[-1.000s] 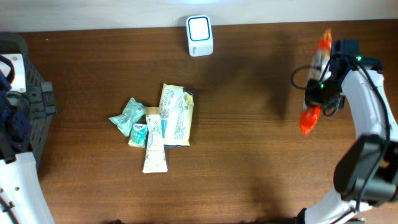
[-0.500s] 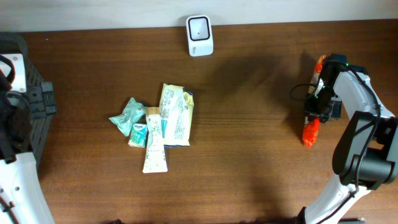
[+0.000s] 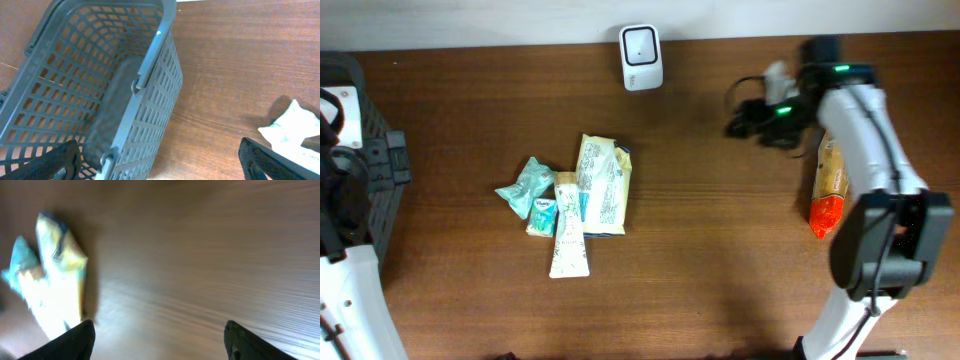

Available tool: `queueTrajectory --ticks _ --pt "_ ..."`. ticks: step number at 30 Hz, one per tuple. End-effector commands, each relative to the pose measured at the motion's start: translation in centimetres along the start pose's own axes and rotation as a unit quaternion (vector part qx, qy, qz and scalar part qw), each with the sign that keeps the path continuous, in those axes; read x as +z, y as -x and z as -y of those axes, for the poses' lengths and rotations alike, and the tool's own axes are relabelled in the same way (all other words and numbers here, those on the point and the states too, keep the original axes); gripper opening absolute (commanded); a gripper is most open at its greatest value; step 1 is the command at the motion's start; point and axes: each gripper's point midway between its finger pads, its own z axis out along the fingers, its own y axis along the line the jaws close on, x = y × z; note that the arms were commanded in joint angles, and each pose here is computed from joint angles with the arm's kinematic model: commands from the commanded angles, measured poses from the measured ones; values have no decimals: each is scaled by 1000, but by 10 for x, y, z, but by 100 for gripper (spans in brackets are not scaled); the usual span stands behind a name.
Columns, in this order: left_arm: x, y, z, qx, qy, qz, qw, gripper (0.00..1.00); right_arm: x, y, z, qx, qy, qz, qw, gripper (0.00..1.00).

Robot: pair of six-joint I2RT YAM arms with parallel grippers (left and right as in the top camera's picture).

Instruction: Scan the item barcode

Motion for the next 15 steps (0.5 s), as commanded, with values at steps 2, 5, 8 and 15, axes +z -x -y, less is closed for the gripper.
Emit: queueTrajectory --ticks 2,5,8,15 --pt "-1 2 0 4 -2 4 1000 99 74 -17 -98 -51 58 4 997 80" --pt "-1 2 0 4 -2 4 1000 99 130 -25 -144 -95 77 21 992 80" --pt "-1 2 0 4 -2 4 1000 99 167 -35 -147 -82 76 3 994 80" --pt "-1 2 0 4 -2 4 1000 99 202 -31 -142 -67 86 8 994 80"
